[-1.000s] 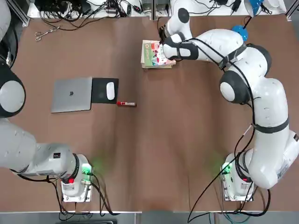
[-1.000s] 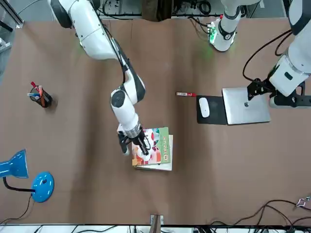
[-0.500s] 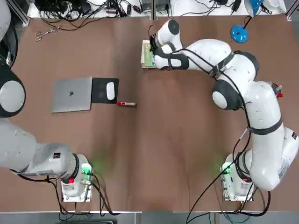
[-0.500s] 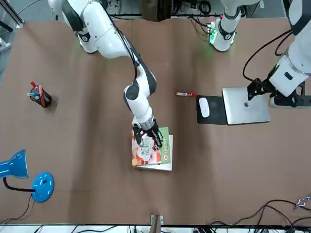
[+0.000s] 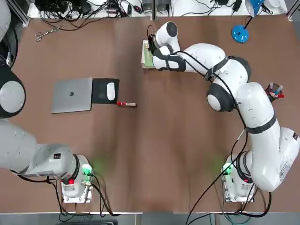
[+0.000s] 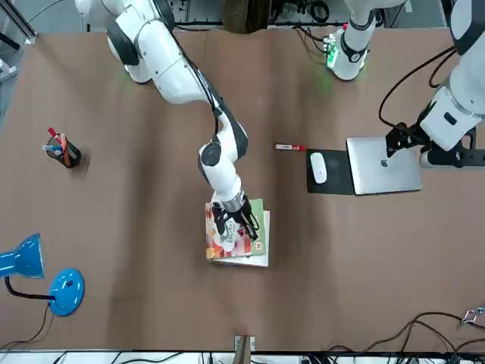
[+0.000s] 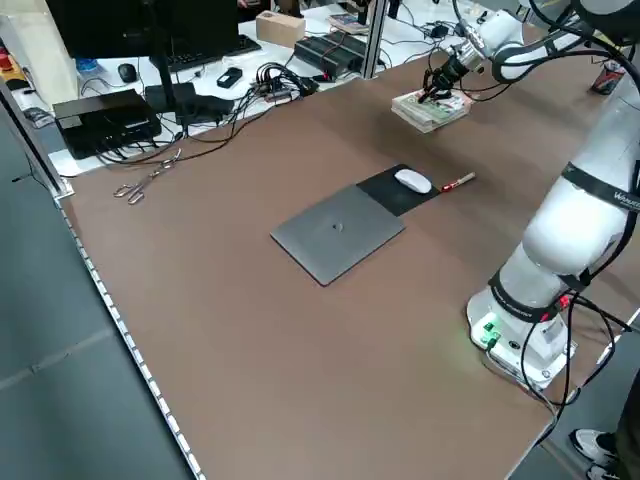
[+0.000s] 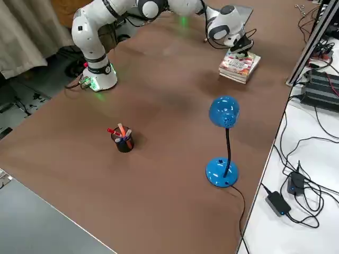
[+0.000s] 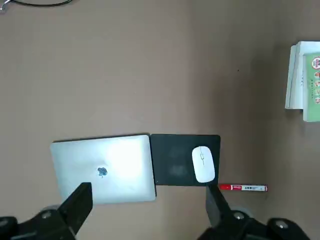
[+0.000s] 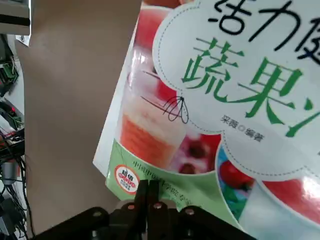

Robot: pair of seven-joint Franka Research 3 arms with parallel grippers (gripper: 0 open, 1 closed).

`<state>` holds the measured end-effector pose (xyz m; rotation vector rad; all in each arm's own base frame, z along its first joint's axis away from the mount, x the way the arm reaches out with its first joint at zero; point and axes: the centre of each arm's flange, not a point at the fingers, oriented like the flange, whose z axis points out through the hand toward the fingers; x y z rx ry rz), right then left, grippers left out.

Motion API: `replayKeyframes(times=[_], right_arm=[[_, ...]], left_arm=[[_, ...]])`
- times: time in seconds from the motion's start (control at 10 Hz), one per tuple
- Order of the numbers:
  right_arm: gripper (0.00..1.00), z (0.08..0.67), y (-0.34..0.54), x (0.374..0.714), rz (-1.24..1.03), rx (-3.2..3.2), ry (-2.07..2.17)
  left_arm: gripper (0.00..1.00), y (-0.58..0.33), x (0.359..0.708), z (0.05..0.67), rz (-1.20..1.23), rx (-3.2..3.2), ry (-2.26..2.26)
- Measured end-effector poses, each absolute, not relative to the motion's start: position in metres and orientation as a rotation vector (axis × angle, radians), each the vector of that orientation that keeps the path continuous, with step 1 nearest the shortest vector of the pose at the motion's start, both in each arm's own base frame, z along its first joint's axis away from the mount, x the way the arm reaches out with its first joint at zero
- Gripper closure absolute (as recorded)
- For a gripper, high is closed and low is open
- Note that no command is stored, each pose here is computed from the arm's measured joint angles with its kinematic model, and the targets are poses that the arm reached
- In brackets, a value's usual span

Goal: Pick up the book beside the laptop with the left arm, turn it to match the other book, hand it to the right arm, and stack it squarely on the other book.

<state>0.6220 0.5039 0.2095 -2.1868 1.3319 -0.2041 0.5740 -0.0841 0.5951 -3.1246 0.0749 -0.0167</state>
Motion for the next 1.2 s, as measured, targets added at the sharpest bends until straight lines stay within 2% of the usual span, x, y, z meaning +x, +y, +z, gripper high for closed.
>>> replayKeyframes(times=[1.2], right_arm=[[0.96,0.211,0.504,0.636,-0.232,-2.158,1.320]], left_arm=[[0.00,-0.081,0.575,0.593,-0.011,-3.125,0.068]])
